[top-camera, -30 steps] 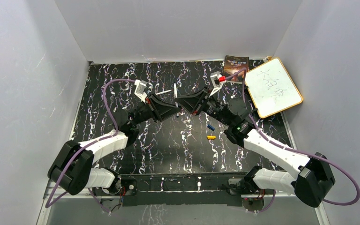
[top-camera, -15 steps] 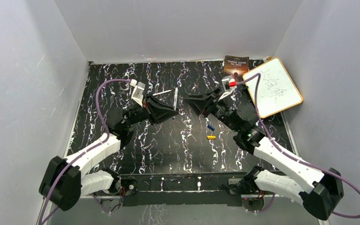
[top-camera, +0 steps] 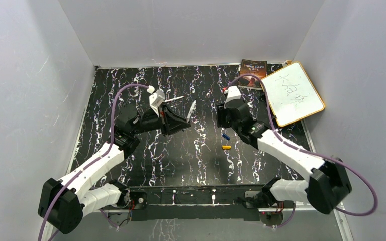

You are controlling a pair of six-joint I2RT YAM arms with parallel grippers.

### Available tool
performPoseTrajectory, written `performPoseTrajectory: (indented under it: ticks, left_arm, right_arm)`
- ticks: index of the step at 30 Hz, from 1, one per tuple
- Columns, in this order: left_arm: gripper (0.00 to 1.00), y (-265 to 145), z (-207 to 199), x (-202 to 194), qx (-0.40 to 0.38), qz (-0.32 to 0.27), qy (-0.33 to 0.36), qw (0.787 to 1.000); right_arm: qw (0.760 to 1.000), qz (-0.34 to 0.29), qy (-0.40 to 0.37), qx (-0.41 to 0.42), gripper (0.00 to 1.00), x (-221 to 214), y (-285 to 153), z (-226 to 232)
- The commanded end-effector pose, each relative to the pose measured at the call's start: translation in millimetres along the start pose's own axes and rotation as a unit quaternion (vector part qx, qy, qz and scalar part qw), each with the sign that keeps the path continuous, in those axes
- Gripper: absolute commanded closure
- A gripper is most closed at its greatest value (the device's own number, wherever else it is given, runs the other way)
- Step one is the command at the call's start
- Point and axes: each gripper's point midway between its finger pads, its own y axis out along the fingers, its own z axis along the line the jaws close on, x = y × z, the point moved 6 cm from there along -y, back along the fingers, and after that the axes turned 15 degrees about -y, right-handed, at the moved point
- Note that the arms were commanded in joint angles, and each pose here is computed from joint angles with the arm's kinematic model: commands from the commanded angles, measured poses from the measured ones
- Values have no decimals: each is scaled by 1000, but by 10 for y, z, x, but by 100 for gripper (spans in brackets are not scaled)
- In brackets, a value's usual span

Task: Insert the pens into the pen caps

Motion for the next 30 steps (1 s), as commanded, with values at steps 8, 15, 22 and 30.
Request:
performPoseTrajectory:
  ticks: [8,15,22,30]
  left_arm:
    - [100,-69,-101,38,-5,19,37,999]
    - [100,-64,-76,2,-6,29,34,999]
    - [100,-51,-65,-9,-14,26,35,999]
    - [100,-41,-64,-22,-22,23,30,999]
  right_arm:
    - [984,169,-52,4,56,-341,396,-303]
    - [974,218,-23,59,58,-658,425,-172]
    - [969,238,-9,72,59,-895,368,-121]
    - [963,264,-8,52,58,-1122,412,-139]
